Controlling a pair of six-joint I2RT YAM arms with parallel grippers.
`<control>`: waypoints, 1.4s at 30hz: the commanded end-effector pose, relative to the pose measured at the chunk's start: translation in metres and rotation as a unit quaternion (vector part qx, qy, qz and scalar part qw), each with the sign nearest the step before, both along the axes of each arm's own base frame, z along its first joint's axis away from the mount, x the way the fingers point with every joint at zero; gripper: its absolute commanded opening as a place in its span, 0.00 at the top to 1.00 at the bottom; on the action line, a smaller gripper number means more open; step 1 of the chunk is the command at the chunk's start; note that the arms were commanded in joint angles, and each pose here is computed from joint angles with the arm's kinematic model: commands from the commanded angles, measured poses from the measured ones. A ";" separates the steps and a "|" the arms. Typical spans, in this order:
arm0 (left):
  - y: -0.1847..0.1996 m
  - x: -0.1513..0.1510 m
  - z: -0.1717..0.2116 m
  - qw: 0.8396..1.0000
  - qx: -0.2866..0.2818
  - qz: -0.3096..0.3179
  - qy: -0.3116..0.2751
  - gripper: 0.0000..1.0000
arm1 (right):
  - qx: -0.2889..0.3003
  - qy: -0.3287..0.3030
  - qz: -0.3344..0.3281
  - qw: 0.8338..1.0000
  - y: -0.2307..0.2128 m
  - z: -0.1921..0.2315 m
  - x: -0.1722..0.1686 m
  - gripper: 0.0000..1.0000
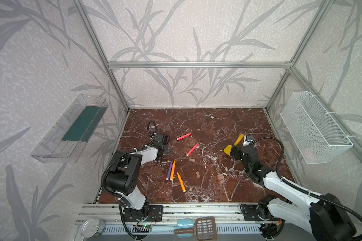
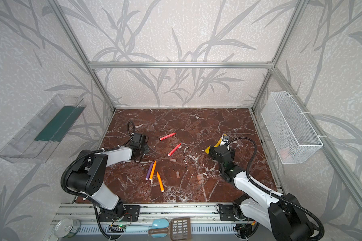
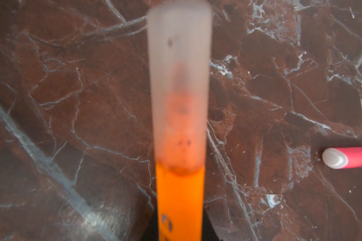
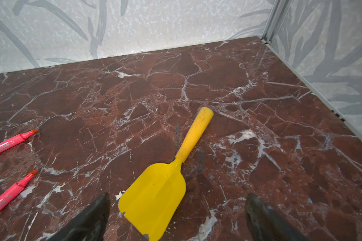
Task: Insert the pens into the pen caps
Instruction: 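Lower the capped orange marker to the table and release it with the left gripper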
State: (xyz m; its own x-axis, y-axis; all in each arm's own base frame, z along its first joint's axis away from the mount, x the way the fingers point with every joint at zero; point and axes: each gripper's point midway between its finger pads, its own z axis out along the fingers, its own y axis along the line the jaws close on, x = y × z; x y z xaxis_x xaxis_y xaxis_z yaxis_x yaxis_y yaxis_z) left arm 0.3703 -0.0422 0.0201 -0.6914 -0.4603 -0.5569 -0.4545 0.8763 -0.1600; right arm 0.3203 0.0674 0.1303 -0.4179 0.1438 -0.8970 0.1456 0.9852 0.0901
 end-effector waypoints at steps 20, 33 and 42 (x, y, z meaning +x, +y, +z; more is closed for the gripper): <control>0.005 0.033 -0.015 0.998 0.020 0.015 0.056 0.76 | 0.011 -0.028 -0.026 0.999 -0.009 0.010 0.011 0.02; 0.014 0.048 0.015 0.999 0.021 0.017 0.038 0.63 | 0.017 -0.026 -0.025 0.999 -0.008 0.009 0.012 0.02; -0.005 0.043 0.087 0.998 -0.020 -0.045 -0.028 0.34 | 0.016 -0.020 -0.021 0.999 -0.006 0.007 0.015 0.02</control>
